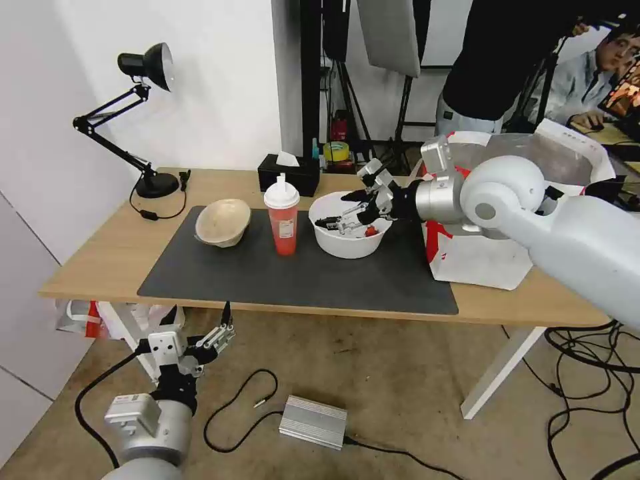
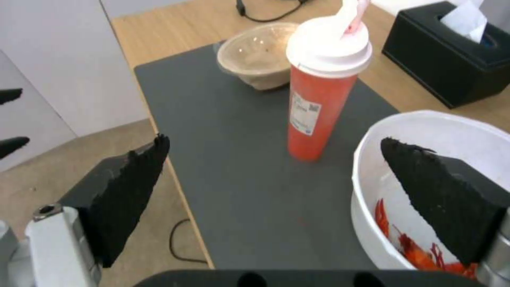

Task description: Pick up the trash from the table and place it into the takeout bag.

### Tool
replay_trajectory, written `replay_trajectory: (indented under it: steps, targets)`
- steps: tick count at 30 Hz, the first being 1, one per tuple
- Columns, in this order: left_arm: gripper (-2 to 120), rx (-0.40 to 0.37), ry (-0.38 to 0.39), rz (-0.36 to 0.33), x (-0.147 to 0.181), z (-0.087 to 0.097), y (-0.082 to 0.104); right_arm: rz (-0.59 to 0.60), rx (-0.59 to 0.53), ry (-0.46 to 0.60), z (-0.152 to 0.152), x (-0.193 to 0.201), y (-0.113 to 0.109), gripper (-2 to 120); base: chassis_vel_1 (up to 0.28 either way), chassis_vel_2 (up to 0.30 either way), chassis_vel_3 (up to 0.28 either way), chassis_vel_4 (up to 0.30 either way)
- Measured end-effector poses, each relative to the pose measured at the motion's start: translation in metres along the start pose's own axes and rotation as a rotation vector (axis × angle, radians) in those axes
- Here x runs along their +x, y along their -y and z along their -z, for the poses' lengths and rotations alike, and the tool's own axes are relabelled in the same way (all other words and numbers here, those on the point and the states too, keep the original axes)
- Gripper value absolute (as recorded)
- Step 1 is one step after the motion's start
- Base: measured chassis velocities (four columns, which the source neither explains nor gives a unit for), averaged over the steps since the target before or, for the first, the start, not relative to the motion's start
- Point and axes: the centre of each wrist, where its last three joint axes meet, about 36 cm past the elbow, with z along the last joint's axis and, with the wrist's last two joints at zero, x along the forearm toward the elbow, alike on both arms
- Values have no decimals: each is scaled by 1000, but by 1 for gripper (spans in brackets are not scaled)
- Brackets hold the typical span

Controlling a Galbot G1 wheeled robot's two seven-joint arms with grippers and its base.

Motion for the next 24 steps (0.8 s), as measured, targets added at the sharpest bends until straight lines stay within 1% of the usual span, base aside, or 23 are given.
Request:
replay_trajectory:
  steps: [7,24]
  targets:
    - [100,1,-1,1,0,-1,1,9,-13,-20,-6,-3,2,100,0,0,0,0]
    - [100,-4,11,2,1,-3,2,11,-25,-68,-18,-7,15,100,0,0,0,0]
